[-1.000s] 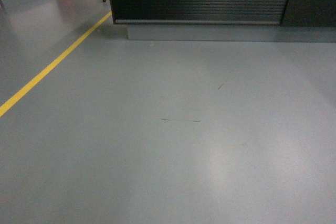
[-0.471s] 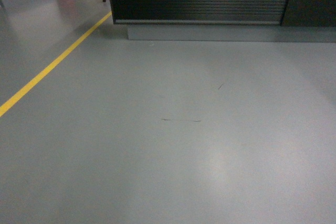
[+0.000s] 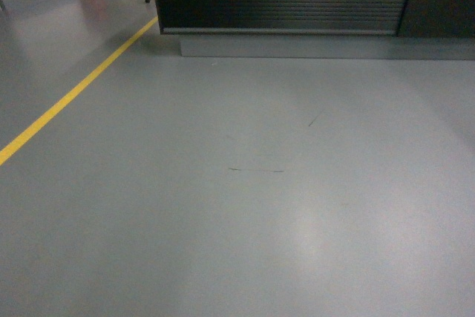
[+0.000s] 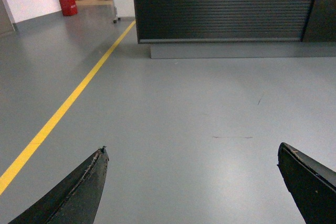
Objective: Place dark red mango on scale at checkout
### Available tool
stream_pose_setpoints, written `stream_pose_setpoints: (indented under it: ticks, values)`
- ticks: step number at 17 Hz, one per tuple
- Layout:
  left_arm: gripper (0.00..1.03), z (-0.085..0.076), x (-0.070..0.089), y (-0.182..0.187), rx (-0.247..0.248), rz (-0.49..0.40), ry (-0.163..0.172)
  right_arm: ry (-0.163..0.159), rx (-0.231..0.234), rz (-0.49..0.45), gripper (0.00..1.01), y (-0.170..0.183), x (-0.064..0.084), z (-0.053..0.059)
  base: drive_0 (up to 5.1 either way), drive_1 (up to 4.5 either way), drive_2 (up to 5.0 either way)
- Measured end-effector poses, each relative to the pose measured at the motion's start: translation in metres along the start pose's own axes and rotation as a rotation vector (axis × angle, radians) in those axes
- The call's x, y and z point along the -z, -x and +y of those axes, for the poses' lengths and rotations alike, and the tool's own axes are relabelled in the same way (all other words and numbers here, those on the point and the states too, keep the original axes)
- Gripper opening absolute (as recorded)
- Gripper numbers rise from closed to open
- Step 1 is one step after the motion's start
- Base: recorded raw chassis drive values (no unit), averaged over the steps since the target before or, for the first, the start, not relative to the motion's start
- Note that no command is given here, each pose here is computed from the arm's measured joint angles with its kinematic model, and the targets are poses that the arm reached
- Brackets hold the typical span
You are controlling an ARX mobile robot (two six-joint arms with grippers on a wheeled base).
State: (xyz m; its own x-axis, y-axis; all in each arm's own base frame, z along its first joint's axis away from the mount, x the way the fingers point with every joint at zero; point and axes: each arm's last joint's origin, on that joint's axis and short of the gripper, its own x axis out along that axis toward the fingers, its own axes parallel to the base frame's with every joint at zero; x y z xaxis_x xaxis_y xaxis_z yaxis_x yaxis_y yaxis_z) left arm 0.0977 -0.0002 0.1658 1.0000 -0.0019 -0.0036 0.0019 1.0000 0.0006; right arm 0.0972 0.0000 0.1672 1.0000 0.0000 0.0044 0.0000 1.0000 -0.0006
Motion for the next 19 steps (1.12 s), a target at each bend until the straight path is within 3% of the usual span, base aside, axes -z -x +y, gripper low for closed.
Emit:
stream_pose_setpoints:
  ticks: [19]
  values:
    - [0.98,0.0,0.0002,0.0,0.0,0.002,0.0,0.0,0.0,-0.002,0.98,0.0,-0.0001,0.0,0.0,0.0,0.0]
